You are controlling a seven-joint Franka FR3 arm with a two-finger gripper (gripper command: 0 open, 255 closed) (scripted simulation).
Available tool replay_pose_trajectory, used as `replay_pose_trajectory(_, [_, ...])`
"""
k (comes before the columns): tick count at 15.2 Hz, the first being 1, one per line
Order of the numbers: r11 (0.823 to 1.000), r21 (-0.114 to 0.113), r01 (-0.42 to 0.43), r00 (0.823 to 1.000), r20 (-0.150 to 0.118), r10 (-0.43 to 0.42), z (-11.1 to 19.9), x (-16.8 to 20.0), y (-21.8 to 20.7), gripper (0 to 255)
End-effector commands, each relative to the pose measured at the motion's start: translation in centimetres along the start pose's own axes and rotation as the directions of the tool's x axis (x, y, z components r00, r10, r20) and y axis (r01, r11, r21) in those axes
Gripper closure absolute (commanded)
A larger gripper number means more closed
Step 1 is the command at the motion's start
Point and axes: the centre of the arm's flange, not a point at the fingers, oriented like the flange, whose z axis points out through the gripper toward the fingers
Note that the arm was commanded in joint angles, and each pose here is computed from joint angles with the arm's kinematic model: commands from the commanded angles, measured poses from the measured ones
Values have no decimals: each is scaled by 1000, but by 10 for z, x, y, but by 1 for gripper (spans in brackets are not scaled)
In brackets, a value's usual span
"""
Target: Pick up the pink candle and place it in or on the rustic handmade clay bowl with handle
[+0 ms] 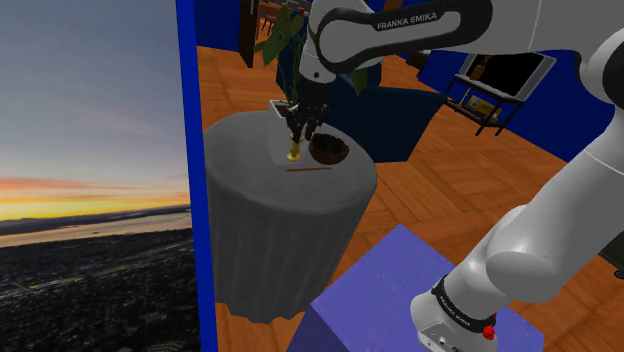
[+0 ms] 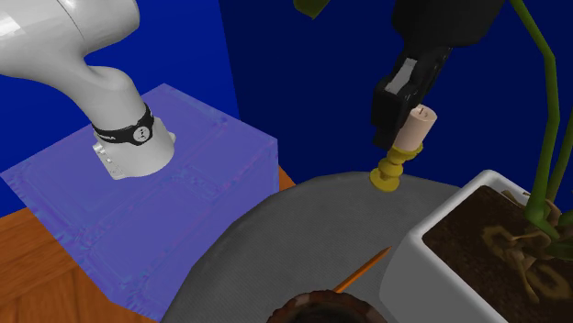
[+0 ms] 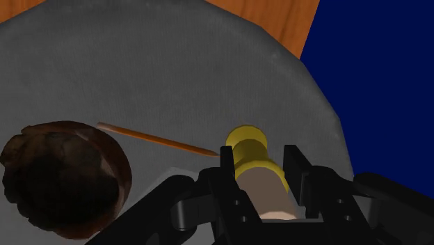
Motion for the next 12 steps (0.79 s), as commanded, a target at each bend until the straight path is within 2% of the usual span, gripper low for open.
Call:
replay_pose_trajectory(1, [1000,0,0,1000,1,0,-11,1,0,255])
replay_pose_trajectory(12, [1000,0,0,1000,1,0,-68,1,2,255])
